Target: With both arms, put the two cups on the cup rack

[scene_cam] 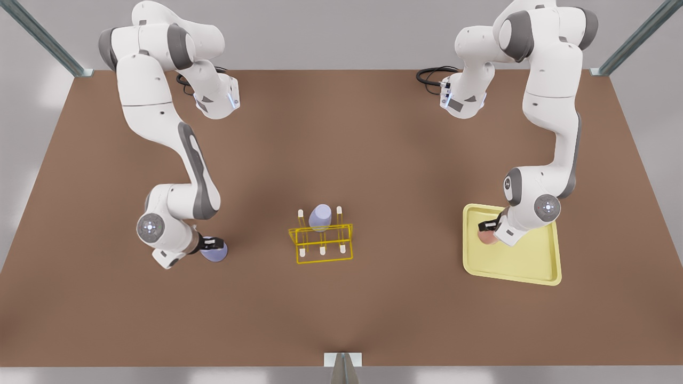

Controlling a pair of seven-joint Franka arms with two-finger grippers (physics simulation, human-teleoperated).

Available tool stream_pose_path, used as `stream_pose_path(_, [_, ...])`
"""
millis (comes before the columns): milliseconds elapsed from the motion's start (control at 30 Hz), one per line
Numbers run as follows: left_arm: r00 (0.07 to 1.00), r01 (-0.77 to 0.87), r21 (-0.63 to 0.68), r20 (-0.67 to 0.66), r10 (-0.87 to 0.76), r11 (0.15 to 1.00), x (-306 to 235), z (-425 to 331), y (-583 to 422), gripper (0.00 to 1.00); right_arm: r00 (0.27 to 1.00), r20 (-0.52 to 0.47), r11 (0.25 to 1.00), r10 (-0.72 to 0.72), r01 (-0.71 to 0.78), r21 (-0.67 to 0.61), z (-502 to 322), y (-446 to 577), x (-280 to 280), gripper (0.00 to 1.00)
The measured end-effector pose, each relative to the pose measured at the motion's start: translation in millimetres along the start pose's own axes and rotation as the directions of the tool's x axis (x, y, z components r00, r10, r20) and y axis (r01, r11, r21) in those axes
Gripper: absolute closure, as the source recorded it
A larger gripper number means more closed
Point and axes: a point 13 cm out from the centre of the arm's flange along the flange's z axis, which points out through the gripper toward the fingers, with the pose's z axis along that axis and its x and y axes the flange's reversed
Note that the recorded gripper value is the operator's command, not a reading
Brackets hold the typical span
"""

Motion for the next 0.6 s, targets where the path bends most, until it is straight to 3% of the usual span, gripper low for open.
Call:
stream_pose_path(467, [0.998,0.023,0.044,0.05,-0.026,0.999,-40.0,-42.4,-31.7,0.18,1.0,0.028,1.0,-0.001,0.001,0.013,34.3,4.8,4.1,0.0])
stream_pose_path(600, [0.997,-0.039,0.103,0.065,0.032,0.994,-52.8,-87.3,-119.7,0.18,1.0,0.031,1.0,0.001,-0.001,0.014,36.1,4.6,3.8,0.0])
